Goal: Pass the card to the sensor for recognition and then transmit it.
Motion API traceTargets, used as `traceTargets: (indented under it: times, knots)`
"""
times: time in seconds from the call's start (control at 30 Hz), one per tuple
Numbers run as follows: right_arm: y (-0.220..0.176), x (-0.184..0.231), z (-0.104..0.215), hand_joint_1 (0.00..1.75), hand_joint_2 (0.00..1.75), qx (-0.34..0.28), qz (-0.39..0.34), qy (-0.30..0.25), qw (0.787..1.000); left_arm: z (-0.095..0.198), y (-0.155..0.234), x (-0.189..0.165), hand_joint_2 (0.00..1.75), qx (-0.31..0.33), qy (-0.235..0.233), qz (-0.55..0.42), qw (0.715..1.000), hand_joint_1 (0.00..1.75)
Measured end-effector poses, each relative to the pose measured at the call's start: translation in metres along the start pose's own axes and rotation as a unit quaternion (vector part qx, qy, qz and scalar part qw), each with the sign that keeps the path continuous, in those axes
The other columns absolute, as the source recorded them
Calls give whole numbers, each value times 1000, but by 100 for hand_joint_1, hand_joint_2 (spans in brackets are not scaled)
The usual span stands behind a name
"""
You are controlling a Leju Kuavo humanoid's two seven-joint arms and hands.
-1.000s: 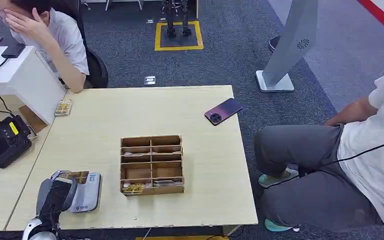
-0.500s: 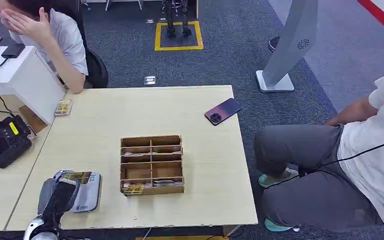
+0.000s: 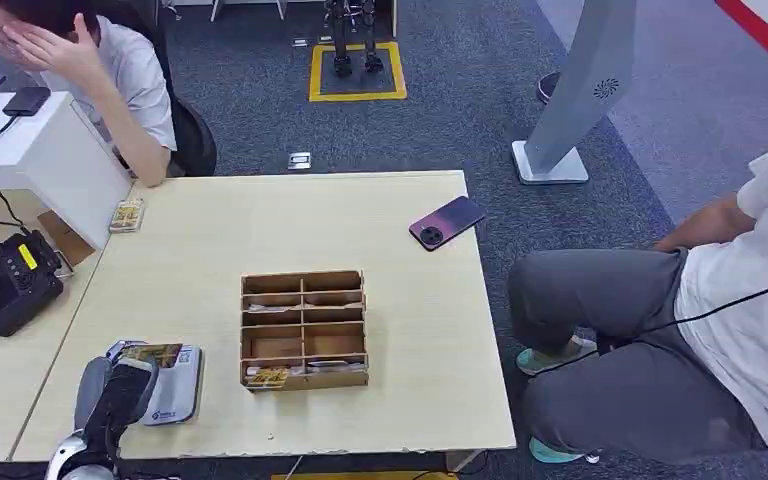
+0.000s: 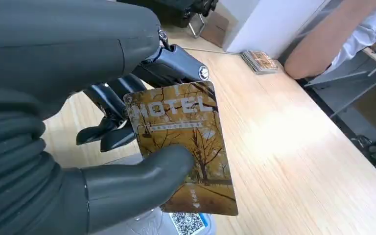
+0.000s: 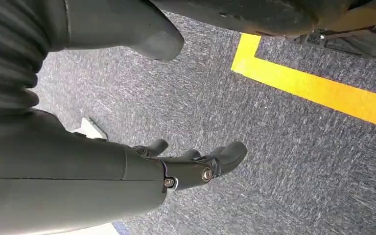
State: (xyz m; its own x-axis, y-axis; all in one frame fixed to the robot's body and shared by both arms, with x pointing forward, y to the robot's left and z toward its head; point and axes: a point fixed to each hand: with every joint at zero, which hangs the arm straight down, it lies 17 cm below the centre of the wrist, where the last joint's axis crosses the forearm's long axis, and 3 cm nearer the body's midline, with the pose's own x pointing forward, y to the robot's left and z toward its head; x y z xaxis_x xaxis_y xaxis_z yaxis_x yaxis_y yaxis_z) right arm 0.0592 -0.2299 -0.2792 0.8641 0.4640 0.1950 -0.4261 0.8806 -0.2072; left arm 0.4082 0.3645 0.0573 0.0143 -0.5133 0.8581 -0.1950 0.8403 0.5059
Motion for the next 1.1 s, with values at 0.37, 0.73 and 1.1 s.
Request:
traceTargets:
  times: [0.37,0.73,1.1]
  knots:
    - [2,0,0,0,175,2,-7,1,1000,14,3,32,175,-1,-57,-49,997,175]
    - [2,0,1,0,175,2,-9,2,1000,25,7,41,175,2,-67,-47,997,175]
    - [5,1,1,0,175,1,-9,3,1000,31,9,41,175,4,-66,-47,997,175]
